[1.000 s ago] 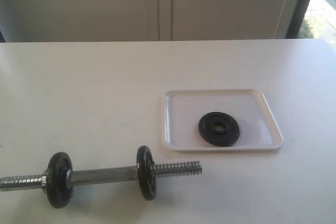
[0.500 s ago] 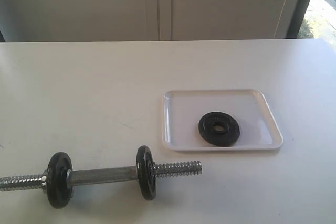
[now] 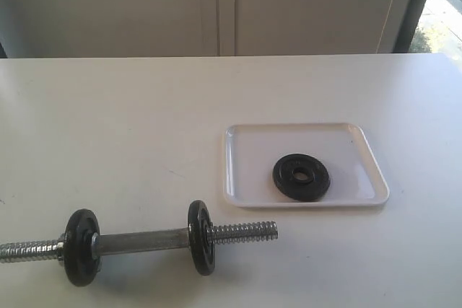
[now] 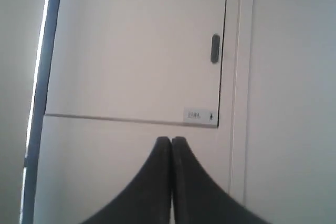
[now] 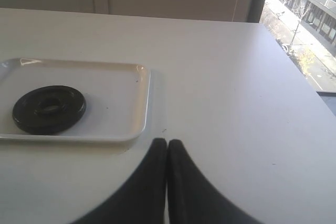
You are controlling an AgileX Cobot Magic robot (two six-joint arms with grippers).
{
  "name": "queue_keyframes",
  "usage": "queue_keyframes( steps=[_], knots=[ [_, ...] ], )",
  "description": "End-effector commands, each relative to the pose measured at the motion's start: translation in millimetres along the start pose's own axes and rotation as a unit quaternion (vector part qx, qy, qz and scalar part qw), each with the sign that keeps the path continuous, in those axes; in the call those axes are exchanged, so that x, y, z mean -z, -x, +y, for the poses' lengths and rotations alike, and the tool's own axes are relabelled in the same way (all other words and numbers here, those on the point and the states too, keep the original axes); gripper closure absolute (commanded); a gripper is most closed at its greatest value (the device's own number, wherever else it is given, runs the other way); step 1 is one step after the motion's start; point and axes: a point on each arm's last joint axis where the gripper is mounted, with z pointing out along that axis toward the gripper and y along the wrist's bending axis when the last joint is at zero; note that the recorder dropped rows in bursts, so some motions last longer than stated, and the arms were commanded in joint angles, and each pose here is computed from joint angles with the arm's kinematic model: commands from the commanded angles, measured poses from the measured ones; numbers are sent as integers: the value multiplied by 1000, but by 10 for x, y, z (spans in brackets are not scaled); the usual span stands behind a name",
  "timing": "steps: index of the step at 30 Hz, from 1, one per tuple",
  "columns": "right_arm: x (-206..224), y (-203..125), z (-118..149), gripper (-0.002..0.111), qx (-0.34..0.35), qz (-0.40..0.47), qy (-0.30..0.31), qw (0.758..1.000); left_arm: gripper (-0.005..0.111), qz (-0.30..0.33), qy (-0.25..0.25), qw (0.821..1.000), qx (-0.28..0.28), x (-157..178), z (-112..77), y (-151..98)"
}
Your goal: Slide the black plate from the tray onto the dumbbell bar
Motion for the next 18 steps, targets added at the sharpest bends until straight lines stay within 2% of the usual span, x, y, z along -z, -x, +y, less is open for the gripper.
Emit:
queue_keyframes(
  steps=[1, 2, 3, 4, 5, 6, 7, 8, 12, 13, 15, 18],
  knots=[
    [-2, -8, 1, 108, -2, -4, 1, 1000, 107, 239, -28, 968, -75, -426, -74, -35],
    [-2, -8, 1, 108, -2, -4, 1, 1000, 107, 285, -35, 954, -82, -488, -85, -55],
    [-2, -8, 1, 108, -2, -4, 1, 1000, 107, 357, -49, 928, -94, -586, -103, -85],
    [-2, -8, 1, 108, -2, -4, 1, 1000, 107, 389, -56, 914, -101, -632, -110, -101],
    [-2, -8, 1, 108, -2, -4, 1, 1000, 107, 445, -72, 885, -116, -722, -121, -148],
    [-2, -8, 1, 108, -2, -4, 1, 1000, 107, 477, -80, 868, -117, -761, -128, -175],
    [-2, -8, 1, 108, -2, -4, 1, 1000, 107, 525, -107, 835, -123, -825, -168, -236],
    [-2, -8, 1, 108, -2, -4, 1, 1000, 107, 541, -132, 821, -127, -855, -210, -263],
    [-2, -8, 1, 108, -2, -4, 1, 1000, 107, 557, -346, 739, -154, -900, -613, -527],
    [-2, -8, 1, 108, -2, -4, 1, 1000, 107, 553, -386, 720, -161, -895, -706, -584],
    [-2, -8, 1, 108, -2, -4, 1, 1000, 107, 562, -433, 682, -177, -906, -865, -760],
    [-2, -8, 1, 108, -2, -4, 1, 1000, 107, 560, -481, 641, -211, -900, -1069, -958]
  ],
)
